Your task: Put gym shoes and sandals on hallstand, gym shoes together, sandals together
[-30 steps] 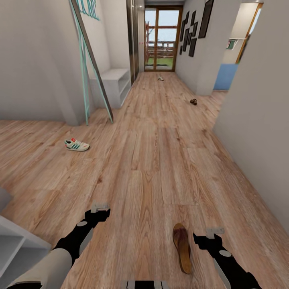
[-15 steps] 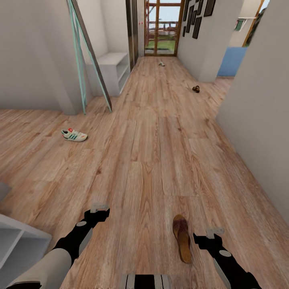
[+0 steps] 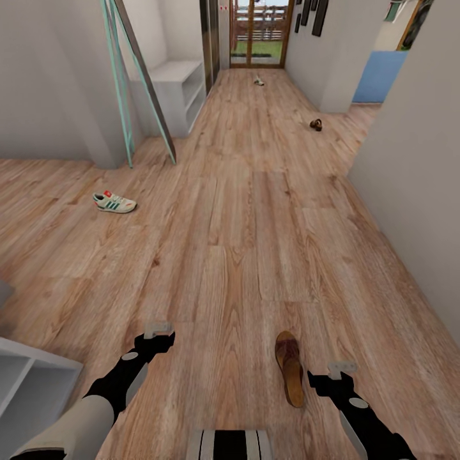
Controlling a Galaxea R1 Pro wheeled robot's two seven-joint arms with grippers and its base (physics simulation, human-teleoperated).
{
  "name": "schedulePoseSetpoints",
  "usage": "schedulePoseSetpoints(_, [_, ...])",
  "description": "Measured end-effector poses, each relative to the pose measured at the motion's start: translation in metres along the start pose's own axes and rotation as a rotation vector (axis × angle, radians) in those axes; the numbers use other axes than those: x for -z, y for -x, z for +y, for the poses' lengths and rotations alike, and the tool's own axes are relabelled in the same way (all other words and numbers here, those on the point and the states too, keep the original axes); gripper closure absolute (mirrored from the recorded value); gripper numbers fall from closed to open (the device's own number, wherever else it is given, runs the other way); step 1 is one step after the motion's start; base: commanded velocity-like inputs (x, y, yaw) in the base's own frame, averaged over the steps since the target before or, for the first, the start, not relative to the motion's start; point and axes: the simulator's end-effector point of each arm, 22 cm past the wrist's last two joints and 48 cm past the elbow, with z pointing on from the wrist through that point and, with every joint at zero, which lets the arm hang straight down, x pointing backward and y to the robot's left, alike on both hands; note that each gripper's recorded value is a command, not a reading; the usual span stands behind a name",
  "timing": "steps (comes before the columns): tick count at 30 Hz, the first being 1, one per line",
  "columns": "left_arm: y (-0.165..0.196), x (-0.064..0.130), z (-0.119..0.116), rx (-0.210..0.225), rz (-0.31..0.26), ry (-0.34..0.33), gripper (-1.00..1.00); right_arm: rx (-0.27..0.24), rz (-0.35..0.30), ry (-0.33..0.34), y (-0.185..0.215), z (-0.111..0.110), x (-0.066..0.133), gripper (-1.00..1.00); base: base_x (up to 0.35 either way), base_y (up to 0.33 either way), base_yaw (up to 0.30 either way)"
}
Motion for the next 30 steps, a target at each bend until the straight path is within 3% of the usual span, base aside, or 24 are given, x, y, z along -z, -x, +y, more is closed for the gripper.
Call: schedulePoseSetpoints(30, [-0.065,-0.029,-0.004,0.001,0.109,-0.004,-1.0,0.015,0.122,-0.001,-0.067,0.001,-0.022,-1.0,0.0,0.0,0.0])
